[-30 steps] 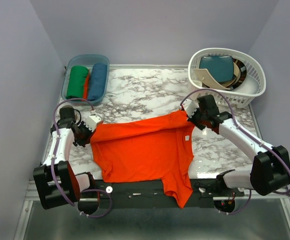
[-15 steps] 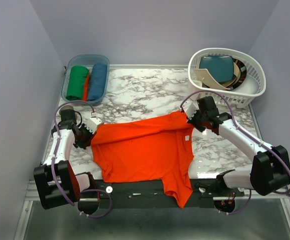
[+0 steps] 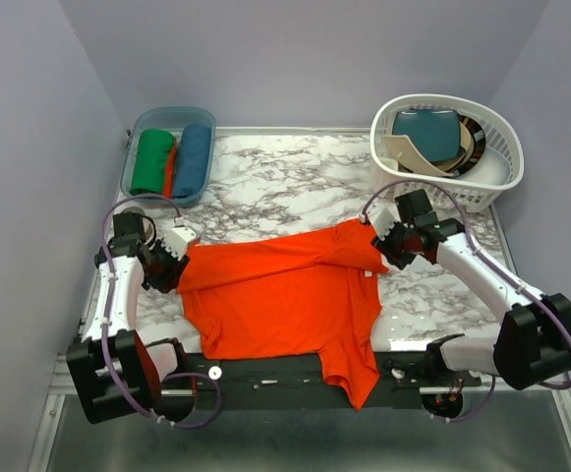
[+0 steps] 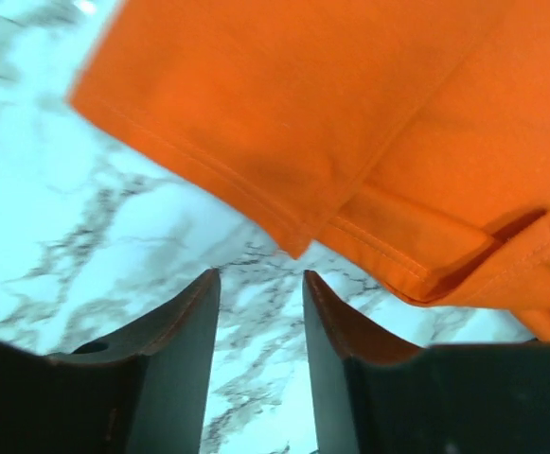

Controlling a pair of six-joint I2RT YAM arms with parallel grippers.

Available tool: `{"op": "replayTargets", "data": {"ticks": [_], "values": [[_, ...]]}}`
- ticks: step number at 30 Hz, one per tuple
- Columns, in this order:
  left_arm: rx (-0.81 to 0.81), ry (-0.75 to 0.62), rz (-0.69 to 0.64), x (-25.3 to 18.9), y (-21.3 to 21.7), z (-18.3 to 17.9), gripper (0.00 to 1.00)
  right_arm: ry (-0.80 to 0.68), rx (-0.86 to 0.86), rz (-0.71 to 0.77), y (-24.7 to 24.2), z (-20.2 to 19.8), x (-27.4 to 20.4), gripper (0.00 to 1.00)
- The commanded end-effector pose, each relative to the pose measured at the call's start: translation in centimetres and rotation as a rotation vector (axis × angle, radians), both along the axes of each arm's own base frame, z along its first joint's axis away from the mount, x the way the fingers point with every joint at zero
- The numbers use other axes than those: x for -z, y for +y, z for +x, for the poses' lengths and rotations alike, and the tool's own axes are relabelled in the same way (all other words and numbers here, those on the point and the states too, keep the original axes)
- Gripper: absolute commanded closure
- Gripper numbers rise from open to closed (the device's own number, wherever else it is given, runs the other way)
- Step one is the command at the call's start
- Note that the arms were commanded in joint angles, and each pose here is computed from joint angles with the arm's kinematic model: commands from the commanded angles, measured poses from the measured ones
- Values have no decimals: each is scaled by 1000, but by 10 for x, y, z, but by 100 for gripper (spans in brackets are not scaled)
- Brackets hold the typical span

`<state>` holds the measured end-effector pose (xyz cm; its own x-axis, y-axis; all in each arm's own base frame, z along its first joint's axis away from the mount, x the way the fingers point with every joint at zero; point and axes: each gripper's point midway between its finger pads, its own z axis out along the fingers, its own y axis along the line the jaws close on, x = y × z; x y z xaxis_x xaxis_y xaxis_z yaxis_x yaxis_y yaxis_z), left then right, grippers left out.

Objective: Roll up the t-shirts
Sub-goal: Fold the T-shirt at the center of the board.

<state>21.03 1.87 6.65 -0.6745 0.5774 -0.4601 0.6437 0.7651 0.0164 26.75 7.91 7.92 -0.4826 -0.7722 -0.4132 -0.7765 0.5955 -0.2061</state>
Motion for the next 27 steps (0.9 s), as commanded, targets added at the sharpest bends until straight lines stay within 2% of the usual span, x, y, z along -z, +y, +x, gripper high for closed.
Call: {"op": "replayTargets", "data": {"ticks": [1, 3, 5, 7, 12, 13, 16, 21, 27], "values": [[-61, -194, -38, -44, 0, 42, 47, -83, -22, 143, 25, 27, -42, 55], [-117, -193, -88, -48, -1, 62, 47, -52, -17, 159, 35, 49, -40, 55], [-159, -152, -124, -42, -2, 73, 47, 23, -21, 170, 44, 55, -30, 55], [-198, -169, -146, -44, -1, 85, 47, 73, -47, 188, 54, 66, -19, 55], [-272, -182, -209, -47, -4, 103, 47, 213, -194, 296, 88, 69, -6, 53], [-278, -184, -213, -48, -4, 104, 47, 285, -193, 298, 89, 63, 5, 53], [-296, -182, -213, -48, -2, 105, 47, 338, -257, 347, 102, 61, -3, 53], [-295, -166, -202, -47, -2, 99, 47, 373, -356, 365, 114, 48, 3, 53], [-299, -160, -206, -48, -4, 92, 47, 419, -377, 333, 126, 43, 21, 53]]}}
